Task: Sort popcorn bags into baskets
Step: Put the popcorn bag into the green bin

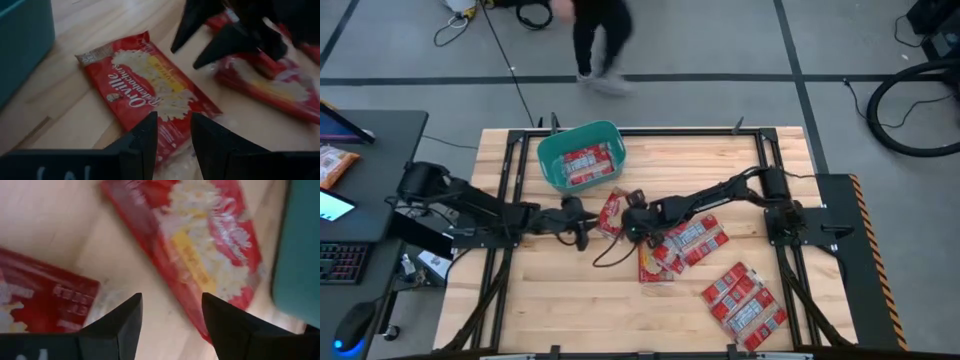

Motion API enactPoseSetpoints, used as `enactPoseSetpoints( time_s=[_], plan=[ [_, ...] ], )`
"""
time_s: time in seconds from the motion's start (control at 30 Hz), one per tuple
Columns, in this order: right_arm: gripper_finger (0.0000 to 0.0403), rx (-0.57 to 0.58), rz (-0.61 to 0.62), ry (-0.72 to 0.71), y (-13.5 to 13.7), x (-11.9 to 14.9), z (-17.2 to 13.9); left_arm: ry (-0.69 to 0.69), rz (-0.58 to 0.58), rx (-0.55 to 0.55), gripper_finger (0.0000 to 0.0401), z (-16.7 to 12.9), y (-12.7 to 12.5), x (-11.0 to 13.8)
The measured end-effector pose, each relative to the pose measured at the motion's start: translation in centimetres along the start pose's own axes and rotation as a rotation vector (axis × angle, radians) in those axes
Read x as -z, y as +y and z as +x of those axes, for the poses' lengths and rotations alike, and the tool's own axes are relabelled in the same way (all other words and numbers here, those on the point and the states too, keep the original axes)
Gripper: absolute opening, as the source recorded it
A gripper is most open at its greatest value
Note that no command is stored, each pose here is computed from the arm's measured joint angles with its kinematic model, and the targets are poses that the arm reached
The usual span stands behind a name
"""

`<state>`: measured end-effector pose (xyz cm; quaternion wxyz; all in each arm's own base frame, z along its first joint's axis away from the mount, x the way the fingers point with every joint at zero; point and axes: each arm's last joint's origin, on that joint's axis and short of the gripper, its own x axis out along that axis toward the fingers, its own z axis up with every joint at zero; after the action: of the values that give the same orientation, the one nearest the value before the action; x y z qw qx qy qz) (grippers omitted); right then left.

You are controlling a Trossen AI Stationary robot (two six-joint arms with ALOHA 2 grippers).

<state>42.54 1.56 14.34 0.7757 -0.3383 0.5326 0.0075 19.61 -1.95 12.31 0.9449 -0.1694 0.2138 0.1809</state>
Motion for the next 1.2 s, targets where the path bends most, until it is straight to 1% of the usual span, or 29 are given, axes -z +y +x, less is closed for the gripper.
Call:
enactPoseSetpoints(
  time_s=[0.1,0.23,0.4,0.53,0.73,0.83,0.97,1.1,1.2],
  plan=[
    [0.0209,0.028,-0.052,0.014,0.0,-0.5,0.6,0.025,0.011,-0.030,0.0121,1.0,-0.1,0.0],
    [0.0204,0.042,-0.105,0.018,-0.2,-0.7,0.9,0.076,0.028,-0.078,0.0121,2.1,0.2,0.5],
    [0.0195,0.037,-0.115,0.024,-0.6,-0.3,1.1,0.125,0.038,-0.117,0.0121,2.9,0.7,1.5],
    [0.0189,0.000,-0.151,-0.003,-0.6,0.1,1.5,0.146,0.041,-0.104,0.0121,3.2,0.7,1.9],
    [0.0175,0.052,-0.201,-0.091,-0.8,-0.2,2.0,0.162,0.042,-0.089,0.0121,3.3,0.7,2.0],
    [0.0158,0.060,-0.237,-0.142,-0.7,-0.4,2.2,0.159,0.047,-0.085,0.0121,3.3,0.6,2.0],
    [0.0123,0.072,-0.250,-0.162,-0.5,-0.7,2.1,0.164,0.044,-0.069,0.0121,3.2,0.6,2.0],
    [0.0080,0.089,-0.253,-0.151,-0.1,-1.0,1.8,0.174,0.071,-0.012,0.0121,2.7,0.2,1.7],
    [0.0050,0.110,-0.240,-0.124,0.2,-1.1,1.7,0.130,0.094,0.040,0.0121,1.9,-0.5,0.9]
  ],
)
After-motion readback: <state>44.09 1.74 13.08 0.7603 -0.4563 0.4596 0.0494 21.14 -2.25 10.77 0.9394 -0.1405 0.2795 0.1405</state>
